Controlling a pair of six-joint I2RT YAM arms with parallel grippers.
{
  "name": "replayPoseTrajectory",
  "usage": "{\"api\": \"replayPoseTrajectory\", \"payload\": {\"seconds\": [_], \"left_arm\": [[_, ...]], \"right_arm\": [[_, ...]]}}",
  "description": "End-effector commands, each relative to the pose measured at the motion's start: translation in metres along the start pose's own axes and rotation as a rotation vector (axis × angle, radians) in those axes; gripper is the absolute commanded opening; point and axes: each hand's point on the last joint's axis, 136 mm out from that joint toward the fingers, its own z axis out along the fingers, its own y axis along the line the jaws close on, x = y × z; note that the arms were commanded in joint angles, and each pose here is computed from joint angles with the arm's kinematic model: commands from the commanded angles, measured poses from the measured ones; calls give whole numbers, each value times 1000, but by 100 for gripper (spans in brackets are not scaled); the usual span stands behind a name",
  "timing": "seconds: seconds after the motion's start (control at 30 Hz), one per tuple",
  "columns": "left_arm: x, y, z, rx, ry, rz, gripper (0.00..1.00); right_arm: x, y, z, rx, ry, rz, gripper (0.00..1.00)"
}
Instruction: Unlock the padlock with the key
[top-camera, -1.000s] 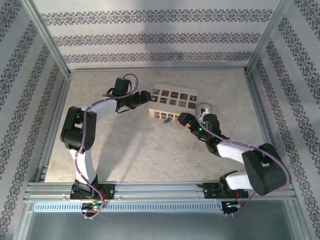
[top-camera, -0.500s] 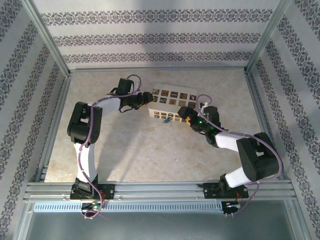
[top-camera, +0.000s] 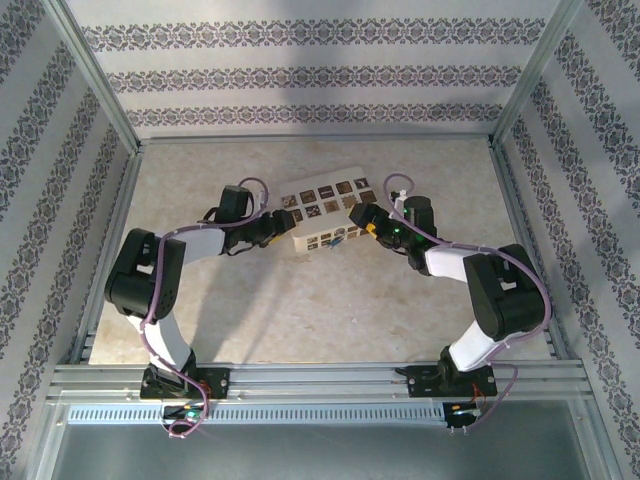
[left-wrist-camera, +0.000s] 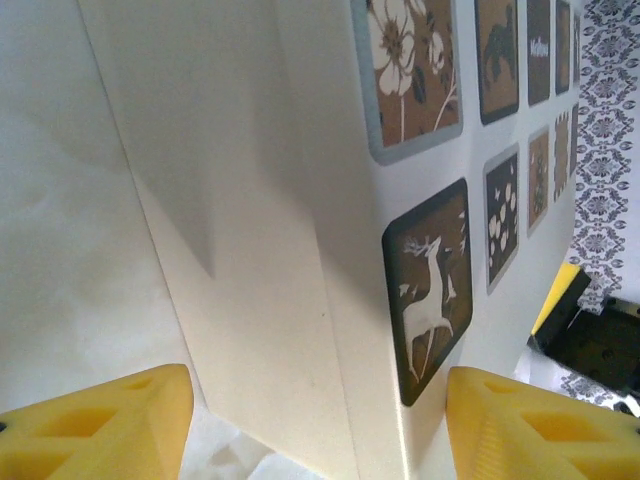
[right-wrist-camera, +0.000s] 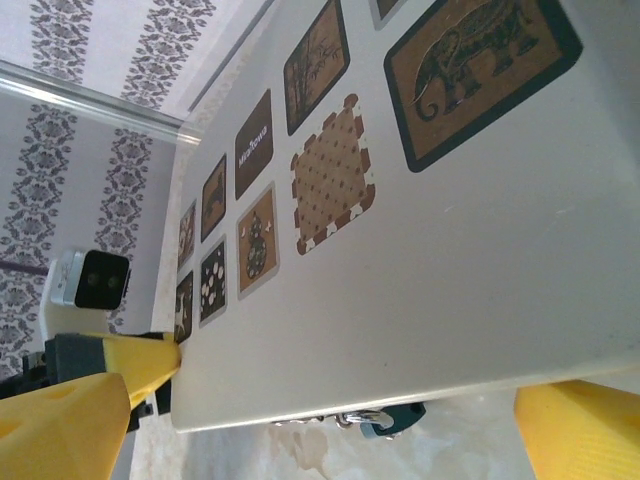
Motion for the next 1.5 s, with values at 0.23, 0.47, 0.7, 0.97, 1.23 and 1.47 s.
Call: {"api": "replayPoseTrajectory", "payload": {"seconds": [0.23,0.47,0.7,0.97,1.23,1.47], "left_arm": [[23,16,-6,-25,3,-75,65],[27,19,-7,-32,1,-77,64],[25,17,-7,-27,-2,-79,64],[27,15,-8,-27,-3,-74,63],[27,13,-8,-23,-2,-76,61],[27,13,-9,-24,-1,-74,61]], "right_arm": [[0,20,-27,-66,-48,-171,96],[35,20,-23,-99,33,-222,86],[47,26,-1,-116,35,-259,79],[54,21,23,-128,31,-255,73],[51,13,39,-135,5,-268,67],[49,15,48,-156,12,-274,67]]}}
